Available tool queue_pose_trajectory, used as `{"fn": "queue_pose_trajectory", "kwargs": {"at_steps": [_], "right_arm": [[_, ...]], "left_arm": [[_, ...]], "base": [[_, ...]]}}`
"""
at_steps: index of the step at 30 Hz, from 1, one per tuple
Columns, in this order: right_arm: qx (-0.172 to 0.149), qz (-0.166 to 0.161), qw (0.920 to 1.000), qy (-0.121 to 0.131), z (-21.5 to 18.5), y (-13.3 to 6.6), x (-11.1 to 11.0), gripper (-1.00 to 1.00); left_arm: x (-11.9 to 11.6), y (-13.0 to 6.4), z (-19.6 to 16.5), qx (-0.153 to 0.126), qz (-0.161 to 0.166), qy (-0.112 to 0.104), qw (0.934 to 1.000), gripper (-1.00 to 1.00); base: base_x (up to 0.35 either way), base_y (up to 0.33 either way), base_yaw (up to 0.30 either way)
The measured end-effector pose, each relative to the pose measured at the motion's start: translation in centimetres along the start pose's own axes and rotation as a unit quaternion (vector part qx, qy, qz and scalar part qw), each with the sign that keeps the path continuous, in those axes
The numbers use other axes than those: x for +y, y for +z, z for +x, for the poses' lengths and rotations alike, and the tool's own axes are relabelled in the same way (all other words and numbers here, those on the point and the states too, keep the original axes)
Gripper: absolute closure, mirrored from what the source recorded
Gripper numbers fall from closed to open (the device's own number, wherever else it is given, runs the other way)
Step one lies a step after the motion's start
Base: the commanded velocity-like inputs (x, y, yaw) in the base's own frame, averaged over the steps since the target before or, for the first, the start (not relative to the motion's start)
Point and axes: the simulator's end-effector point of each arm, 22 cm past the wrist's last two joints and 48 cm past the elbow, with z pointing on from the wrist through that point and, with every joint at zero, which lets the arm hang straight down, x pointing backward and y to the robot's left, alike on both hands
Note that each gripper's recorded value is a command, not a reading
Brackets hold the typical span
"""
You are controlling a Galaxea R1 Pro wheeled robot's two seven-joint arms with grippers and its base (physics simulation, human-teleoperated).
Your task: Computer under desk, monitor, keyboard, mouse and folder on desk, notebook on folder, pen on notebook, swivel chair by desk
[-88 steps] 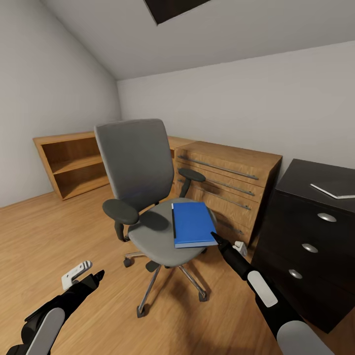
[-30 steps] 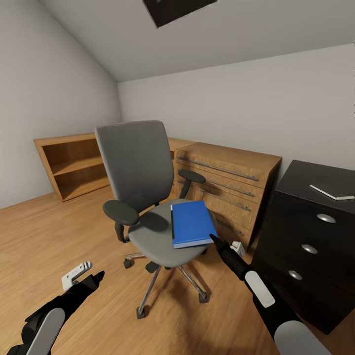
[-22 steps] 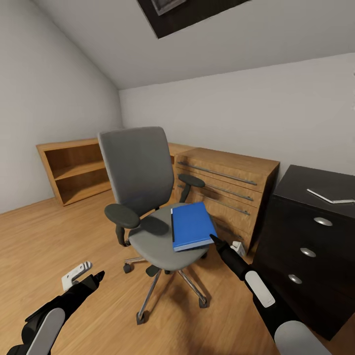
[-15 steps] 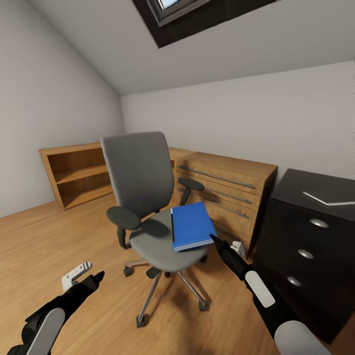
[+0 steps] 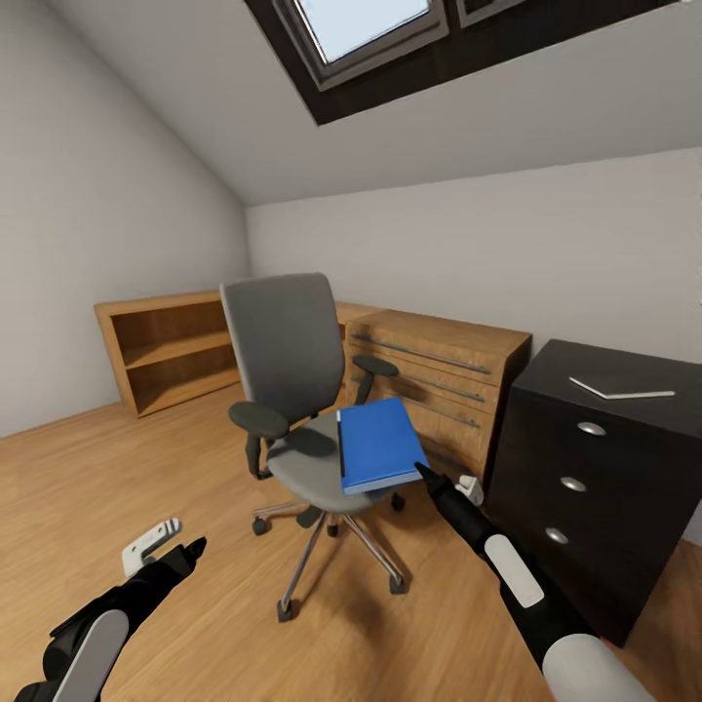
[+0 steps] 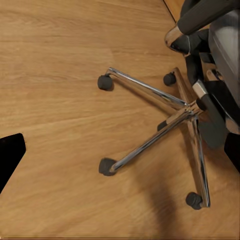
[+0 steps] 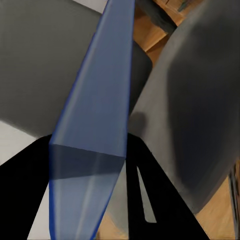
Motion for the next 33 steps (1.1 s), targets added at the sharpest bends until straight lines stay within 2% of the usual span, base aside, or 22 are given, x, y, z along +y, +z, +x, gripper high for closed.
{"fn": "queue_pose_trajectory", "kwargs": {"at_steps": [4, 7, 15, 24, 28, 33], "right_arm": [[0.011, -0.011, 0.9998, -0.008, 0.3, 0.4, 1.5, 1.0], [0.016, -0.039, 0.999, -0.014, 0.2, 0.5, 3.4, 1.0], [0.017, -0.046, 0.9987, -0.014, -0.8, 0.9, 5.1, 1.0], [0.018, -0.047, 0.9986, -0.015, -2.0, 1.2, 6.8, 1.0], [0.016, -0.052, 0.9984, -0.017, -2.7, 1.3, 7.6, 1.0], [0.012, -0.056, 0.9982, -0.018, -3.7, 1.3, 8.6, 1.0]], "left_arm": [[-0.4, -0.2, -0.6, 0.002, -0.001, 0.0, 1.0, -1.0], [-0.7, -0.4, -1.1, 0.002, -0.001, 0.0, 1.0, -1.0], [-1.7, -1.0, -2.5, 0.003, -0.001, 0.0, 1.0, -1.0], [-2.3, -1.4, -3.5, 0.01, -0.007, 0.0, 0.9999, -1.0], [-2.6, -1.6, -3.8, 0.014, -0.01, 0.0, 0.9999, -1.0], [-2.2, -0.9, -1.1, 0.051, -0.025, 0.009, 0.9984, -1.0]], "base": [[-0.021, 0.0, 0.0], [-0.003, 0.0, 0.0], [-0.036, 0.0, 0.0], [-0.303, 0.0, 0.0], [-0.118, 0.0, 0.0], [-0.011, 0.0, 0.0]]}}
